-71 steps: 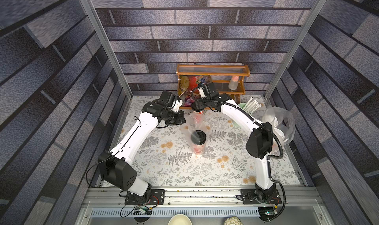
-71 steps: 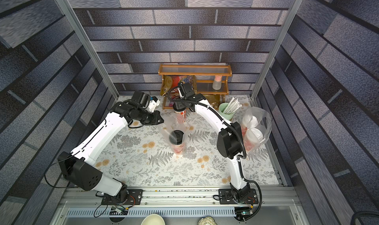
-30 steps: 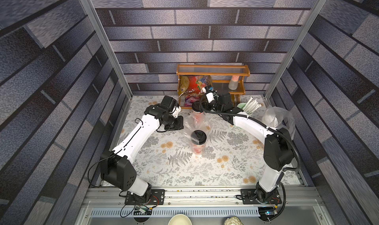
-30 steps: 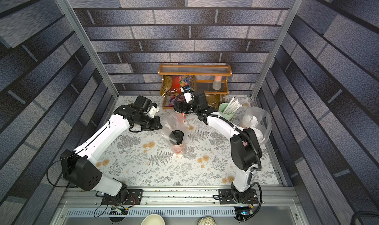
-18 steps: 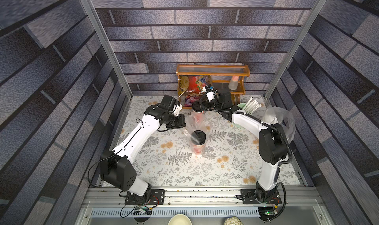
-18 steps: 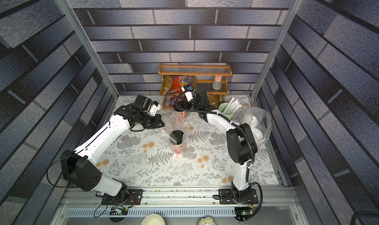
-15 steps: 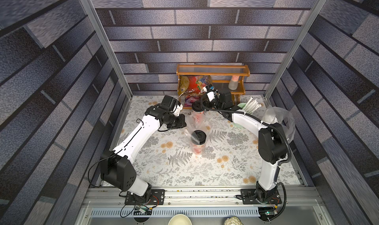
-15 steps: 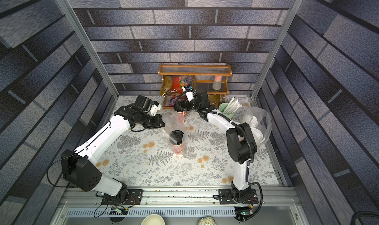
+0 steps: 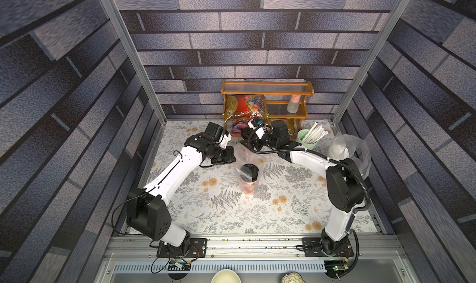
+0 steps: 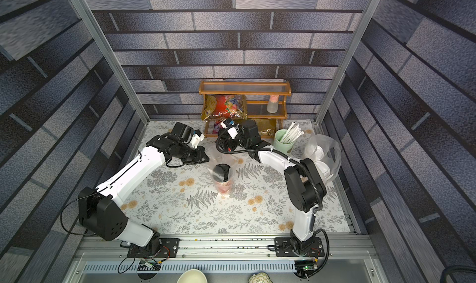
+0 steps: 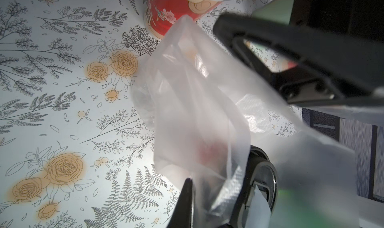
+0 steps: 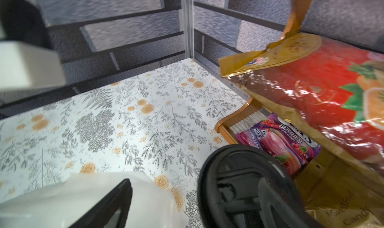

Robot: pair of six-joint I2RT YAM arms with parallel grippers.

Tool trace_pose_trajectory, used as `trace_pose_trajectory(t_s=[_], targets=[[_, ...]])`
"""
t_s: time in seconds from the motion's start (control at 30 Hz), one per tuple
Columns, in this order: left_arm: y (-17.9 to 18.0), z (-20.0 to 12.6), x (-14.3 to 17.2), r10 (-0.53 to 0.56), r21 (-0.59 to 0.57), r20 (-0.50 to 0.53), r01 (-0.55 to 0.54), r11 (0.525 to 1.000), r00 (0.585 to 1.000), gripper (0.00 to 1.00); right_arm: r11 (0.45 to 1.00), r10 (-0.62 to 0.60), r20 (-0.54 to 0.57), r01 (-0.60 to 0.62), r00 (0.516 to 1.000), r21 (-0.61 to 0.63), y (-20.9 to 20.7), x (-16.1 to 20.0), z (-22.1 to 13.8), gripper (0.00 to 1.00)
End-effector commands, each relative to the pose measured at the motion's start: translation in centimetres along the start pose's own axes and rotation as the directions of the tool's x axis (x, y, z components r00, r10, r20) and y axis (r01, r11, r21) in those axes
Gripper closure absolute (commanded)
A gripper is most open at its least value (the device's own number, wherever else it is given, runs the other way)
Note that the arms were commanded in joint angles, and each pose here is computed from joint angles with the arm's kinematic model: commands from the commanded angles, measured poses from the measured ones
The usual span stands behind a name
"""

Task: Pack milk tea into plastic carrier bags
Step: Move the milk tea cup to the center of the board.

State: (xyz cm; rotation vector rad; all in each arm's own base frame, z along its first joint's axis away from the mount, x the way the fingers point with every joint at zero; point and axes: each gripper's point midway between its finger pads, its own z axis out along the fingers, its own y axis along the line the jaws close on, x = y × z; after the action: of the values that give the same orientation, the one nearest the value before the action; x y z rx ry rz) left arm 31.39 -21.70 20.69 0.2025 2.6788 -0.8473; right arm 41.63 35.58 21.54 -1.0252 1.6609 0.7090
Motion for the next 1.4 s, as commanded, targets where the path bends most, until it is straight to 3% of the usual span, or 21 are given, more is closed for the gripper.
trace_pose_trajectory(t_s=[0.0, 0.2, 0.47, 0.67, 1.0, 1.37], targets=[[-0.3, -0.3, 0.4, 0.000, 0.008, 0.001, 0.000, 1.000, 1.000, 0.89, 0.991, -0.128, -0.030, 0.127, 0.991, -0.052, 2.4, 0.9, -0.7, 0.04], [-0.2, -0.2, 0.5, -0.005, 0.004, -0.004, 0.005, 1.000, 1.000, 0.89, 0.988, -0.152, -0.012, 0.152, 0.988, 0.036, 0.7, -0.1, -1.1, 0.05], [-0.3, -0.3, 0.5, -0.003, 0.001, -0.002, 0.003, 1.000, 1.000, 0.89, 0.996, -0.068, 0.114, 0.060, 0.991, 0.070, -2.5, -3.6, -1.1, 0.05], [-0.4, -0.5, 0.5, -0.001, 0.005, 0.000, 0.001, 1.000, 1.000, 0.89, 0.996, -0.017, 0.134, 0.004, 0.991, 0.090, -5.4, -3.7, -0.5, 0.05], [-0.3, -0.3, 0.5, -0.002, 0.002, -0.004, 0.002, 1.000, 1.000, 0.89, 0.997, 0.058, 0.122, -0.064, 0.991, 0.043, -8.0, -2.4, 1.1, 0.05], [-0.3, -0.1, 0.5, -0.006, 0.004, -0.012, 0.006, 1.000, 1.000, 0.89, 0.998, 0.030, 0.089, -0.025, 0.996, -0.055, -6.3, -1.4, 1.0, 0.12]])
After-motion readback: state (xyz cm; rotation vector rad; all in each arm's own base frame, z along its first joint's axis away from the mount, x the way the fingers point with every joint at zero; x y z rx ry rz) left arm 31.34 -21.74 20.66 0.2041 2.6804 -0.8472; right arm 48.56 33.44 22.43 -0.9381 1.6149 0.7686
